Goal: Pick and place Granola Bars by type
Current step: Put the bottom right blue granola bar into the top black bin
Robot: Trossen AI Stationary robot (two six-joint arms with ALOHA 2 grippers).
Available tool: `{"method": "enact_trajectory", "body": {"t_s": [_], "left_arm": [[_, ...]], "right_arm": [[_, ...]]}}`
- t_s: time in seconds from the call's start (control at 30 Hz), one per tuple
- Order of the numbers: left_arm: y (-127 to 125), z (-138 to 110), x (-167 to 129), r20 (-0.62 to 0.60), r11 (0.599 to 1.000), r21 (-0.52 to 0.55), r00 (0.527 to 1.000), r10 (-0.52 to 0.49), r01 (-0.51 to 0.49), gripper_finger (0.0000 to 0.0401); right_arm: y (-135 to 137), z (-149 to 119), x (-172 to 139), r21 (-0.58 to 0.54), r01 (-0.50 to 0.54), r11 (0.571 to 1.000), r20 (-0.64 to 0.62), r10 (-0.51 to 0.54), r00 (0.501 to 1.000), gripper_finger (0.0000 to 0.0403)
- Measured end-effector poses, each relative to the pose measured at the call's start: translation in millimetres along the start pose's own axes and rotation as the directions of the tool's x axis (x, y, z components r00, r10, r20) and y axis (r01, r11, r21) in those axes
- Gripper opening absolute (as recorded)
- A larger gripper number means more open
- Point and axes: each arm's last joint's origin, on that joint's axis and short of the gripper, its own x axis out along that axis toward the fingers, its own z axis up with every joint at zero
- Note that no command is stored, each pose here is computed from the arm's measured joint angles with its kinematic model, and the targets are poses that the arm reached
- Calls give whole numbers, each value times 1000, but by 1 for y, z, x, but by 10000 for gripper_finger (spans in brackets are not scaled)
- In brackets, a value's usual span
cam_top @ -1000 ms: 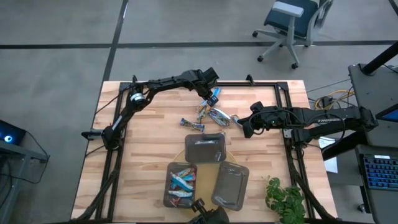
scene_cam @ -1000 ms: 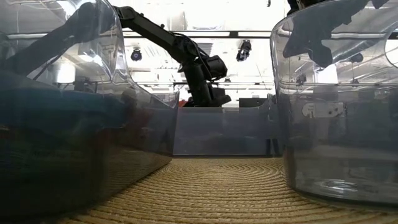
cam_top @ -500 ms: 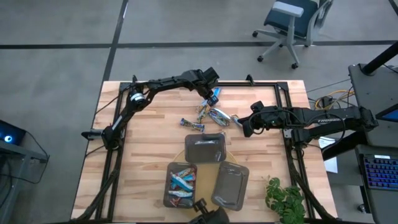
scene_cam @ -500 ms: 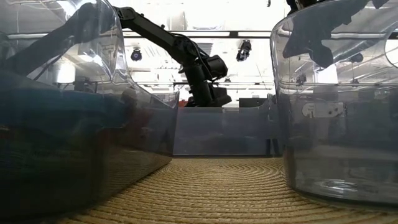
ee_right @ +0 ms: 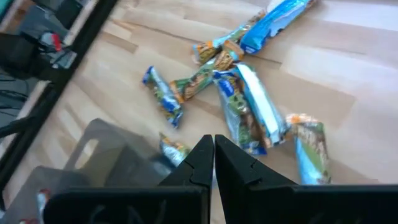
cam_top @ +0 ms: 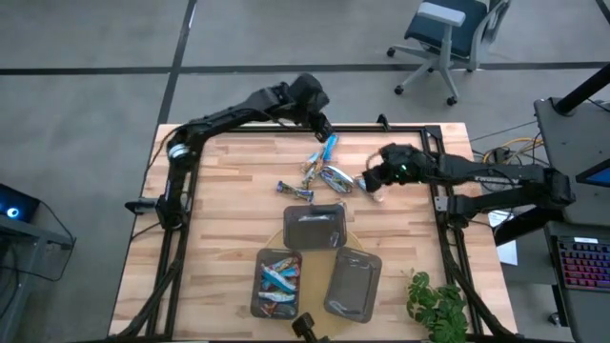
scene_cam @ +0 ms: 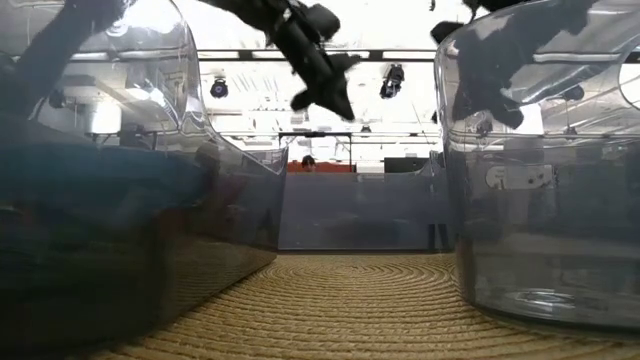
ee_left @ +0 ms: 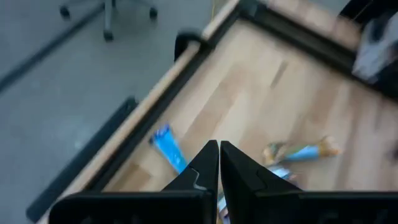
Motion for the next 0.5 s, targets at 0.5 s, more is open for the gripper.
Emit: {"method": "enact_trajectory", "body": {"t_s": [0.5], "left_arm": [[-12, -26, -108, 277, 994, -28, 957, -90, 102, 0]], "right_arm": [[-24, 86, 59, 32, 98, 995, -61, -96, 994, 8]]}}
